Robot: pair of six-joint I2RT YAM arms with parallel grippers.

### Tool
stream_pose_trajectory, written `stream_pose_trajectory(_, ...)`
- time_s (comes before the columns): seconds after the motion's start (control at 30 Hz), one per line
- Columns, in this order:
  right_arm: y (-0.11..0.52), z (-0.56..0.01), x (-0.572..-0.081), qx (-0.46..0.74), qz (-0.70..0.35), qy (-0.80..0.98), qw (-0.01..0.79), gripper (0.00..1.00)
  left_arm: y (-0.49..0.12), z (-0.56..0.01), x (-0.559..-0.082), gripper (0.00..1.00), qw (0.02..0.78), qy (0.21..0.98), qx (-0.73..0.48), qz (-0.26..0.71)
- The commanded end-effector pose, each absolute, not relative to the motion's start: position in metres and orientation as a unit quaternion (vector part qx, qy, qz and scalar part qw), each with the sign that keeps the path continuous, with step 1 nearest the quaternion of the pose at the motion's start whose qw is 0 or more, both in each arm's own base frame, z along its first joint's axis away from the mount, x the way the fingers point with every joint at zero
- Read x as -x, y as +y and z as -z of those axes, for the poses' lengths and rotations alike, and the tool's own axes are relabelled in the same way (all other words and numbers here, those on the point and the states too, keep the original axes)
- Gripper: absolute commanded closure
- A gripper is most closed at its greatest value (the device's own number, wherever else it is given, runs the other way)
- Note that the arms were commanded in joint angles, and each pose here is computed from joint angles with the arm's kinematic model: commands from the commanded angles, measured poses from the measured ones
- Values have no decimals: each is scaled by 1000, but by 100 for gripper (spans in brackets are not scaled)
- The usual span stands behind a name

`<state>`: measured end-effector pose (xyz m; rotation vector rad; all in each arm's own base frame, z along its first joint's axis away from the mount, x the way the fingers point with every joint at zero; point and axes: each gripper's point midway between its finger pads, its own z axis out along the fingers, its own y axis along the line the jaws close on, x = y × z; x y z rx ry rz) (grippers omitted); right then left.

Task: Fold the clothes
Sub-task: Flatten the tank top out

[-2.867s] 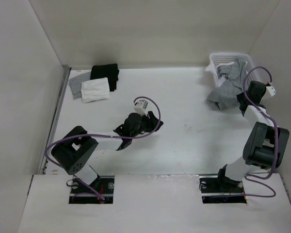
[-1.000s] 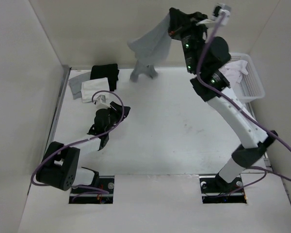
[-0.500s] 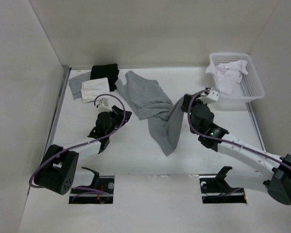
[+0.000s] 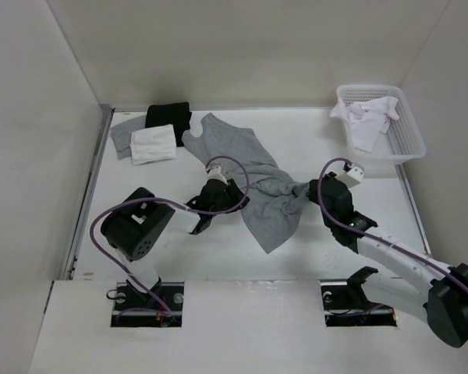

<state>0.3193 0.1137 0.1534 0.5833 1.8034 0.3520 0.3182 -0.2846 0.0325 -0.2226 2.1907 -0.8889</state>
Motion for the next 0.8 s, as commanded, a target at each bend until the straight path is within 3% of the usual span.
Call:
stream_pose_trajectory(0.0,121,-158,-320,-250,-183,757,575,100,-293,-18,-320,76,364,873,57,319)
stream_pose_trajectory(0.1,118,-147,-317,-250,-178,763,568,100,-281,-15,-334,90,370,879,70,293)
stream_pose_trajectory(0.23,119,-136,-311,-246,-177,774,556,100,-238,-37,-371,96,421,864,116,252)
stream_pose_trajectory(0.4,146,-123,-289,-225,-207,800,517,100,-168,-63,-406,92,461,846,192,187)
stream_pose_trajectory(0.5,162,-112,-278,-210,-219,815,493,100,-165,-81,-410,73,479,837,187,187)
stream_pose_trajectory(0.57,162,-101,-272,-211,-214,824,481,100,-166,-84,-401,68,483,838,177,185)
stream_pose_trajectory(0.67,161,-86,-265,-211,-214,832,466,100,-155,-78,-374,68,478,846,170,166)
stream_pose_trajectory(0.77,159,-76,-260,-212,-213,837,458,99,-139,-61,-339,81,452,867,164,130)
